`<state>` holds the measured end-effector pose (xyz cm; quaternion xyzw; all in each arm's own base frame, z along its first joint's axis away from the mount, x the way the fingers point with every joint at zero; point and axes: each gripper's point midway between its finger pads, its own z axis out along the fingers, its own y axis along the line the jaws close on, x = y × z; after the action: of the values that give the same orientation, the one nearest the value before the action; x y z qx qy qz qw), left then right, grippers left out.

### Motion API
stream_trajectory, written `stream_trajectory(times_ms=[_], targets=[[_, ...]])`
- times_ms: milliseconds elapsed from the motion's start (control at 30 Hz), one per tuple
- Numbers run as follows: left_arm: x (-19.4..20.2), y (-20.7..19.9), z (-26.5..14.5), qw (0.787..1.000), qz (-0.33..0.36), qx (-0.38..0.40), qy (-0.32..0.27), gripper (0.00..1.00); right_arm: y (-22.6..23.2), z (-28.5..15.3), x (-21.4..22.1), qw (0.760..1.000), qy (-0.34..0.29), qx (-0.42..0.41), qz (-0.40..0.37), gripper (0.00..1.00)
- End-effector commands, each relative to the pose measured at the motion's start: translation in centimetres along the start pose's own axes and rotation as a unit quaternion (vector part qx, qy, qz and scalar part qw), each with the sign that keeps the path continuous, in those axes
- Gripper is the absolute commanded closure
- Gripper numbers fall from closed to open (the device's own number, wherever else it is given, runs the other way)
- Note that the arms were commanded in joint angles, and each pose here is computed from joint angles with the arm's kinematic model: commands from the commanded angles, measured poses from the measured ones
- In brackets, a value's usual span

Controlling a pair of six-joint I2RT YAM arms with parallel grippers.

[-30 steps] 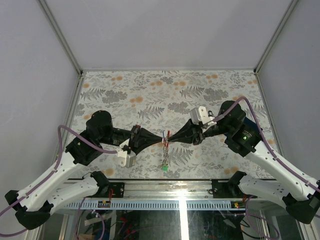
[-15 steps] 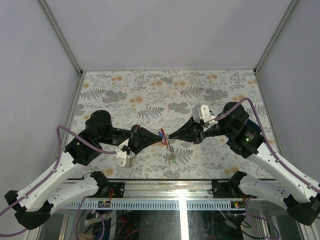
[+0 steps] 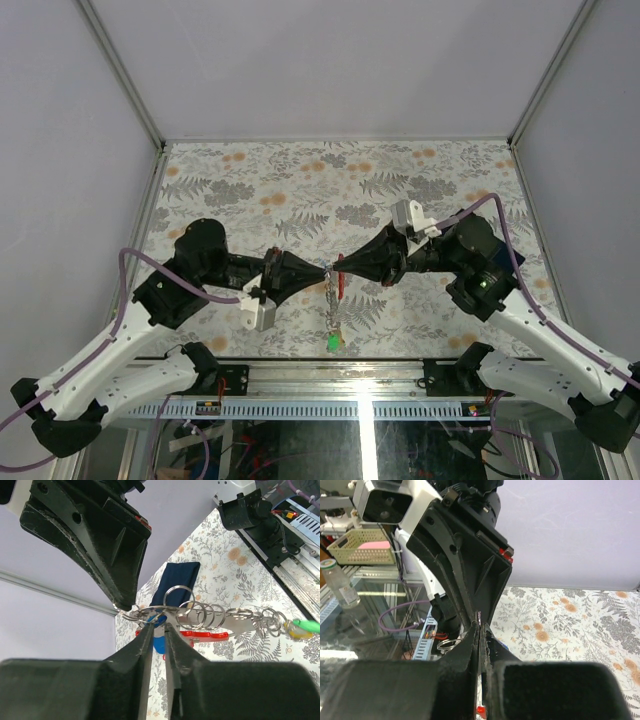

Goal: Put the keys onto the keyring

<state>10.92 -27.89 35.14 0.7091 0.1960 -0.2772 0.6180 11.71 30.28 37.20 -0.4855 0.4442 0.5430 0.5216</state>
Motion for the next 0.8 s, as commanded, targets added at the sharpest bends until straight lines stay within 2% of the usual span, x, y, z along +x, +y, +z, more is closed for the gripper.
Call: stream_trajectory(times_ms=[0,133,267,367,567,667,767], targets=[[-0.7,1.0,-0.1,1.000,0.007,-0.014,-0.004,0.84,-0.1,-0.5,-5.5,0.994,-0.100,0.031,-0.042,1.00],[-0.8,1.7,-0.3,0.999,-0.008,-0.037,-0.001,0.75,-0.3,-0.8,-5.7,0.992,-0.111,0.044,-0.047,1.00],[-1.4,4.0,-1.1,0.991,-0.054,-0.124,-0.010,0.70,-0.1,-1.1,-5.4,0.991,-0.102,0.045,-0.068,1.00],[-2.2,6.3,-2.2,0.968,-0.127,-0.212,-0.039,0.70,-0.1,-1.2,-4.6,0.992,-0.077,0.043,-0.085,1.00],[-3.2,8.8,-3.9,0.916,-0.235,-0.310,-0.094,0.69,-0.2,-1.6,-4.3,0.991,-0.063,0.052,-0.103,1.00],[-3.8,9.3,-4.2,0.887,-0.289,-0.331,-0.141,0.68,-0.4,-1.6,-4.9,0.990,-0.069,0.059,-0.110,1.00],[-5.1,9.0,-3.9,0.880,-0.303,-0.313,-0.186,0.66,-0.8,-1.7,-5.7,0.987,-0.085,0.072,-0.114,1.00]])
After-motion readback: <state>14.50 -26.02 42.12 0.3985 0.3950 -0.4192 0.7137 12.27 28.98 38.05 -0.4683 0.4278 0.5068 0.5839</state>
